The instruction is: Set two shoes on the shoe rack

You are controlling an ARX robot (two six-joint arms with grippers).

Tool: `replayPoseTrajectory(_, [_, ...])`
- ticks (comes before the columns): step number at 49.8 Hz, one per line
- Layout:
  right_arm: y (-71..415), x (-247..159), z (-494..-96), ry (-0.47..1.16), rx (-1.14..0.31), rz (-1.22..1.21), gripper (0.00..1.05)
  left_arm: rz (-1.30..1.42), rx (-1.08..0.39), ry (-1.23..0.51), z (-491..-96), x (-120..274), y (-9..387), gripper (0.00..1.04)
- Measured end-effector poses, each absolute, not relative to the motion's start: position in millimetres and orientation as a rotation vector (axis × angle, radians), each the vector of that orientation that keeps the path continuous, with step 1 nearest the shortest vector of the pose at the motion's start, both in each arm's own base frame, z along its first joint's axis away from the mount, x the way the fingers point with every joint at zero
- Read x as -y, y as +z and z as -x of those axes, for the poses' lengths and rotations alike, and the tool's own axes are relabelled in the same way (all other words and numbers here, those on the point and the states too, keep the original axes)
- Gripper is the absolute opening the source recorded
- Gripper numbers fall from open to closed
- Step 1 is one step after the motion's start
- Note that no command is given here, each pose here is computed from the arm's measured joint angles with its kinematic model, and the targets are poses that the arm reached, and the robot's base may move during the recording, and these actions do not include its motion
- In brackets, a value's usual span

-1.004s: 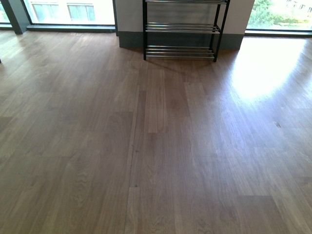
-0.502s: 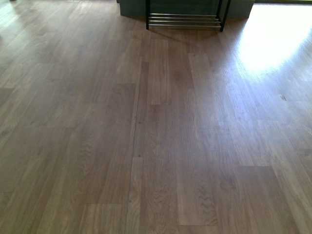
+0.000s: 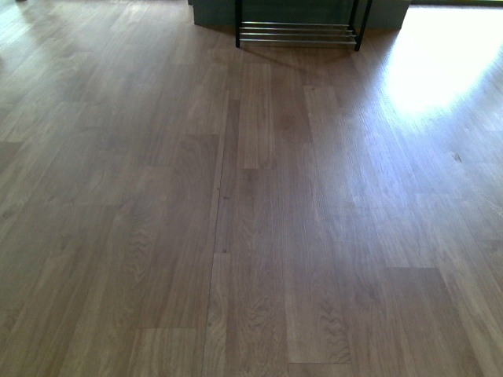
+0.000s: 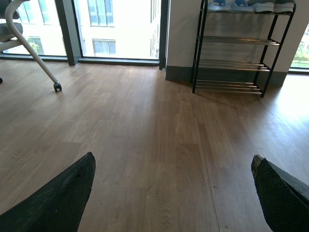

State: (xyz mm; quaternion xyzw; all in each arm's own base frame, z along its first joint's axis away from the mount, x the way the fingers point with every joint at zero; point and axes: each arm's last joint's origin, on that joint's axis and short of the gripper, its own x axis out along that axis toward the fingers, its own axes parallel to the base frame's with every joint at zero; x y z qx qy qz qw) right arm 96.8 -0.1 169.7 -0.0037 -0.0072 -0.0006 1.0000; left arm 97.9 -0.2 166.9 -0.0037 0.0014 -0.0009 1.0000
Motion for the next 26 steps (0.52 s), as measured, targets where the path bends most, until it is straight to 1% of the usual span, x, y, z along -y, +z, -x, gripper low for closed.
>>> replayPoseTrajectory(26, [169.7, 0.1, -96.8, -0.001, 0.014, 0.007, 0.95, 0.007, -0.003, -0.002, -97.9, 0.2, 166.9, 0.95])
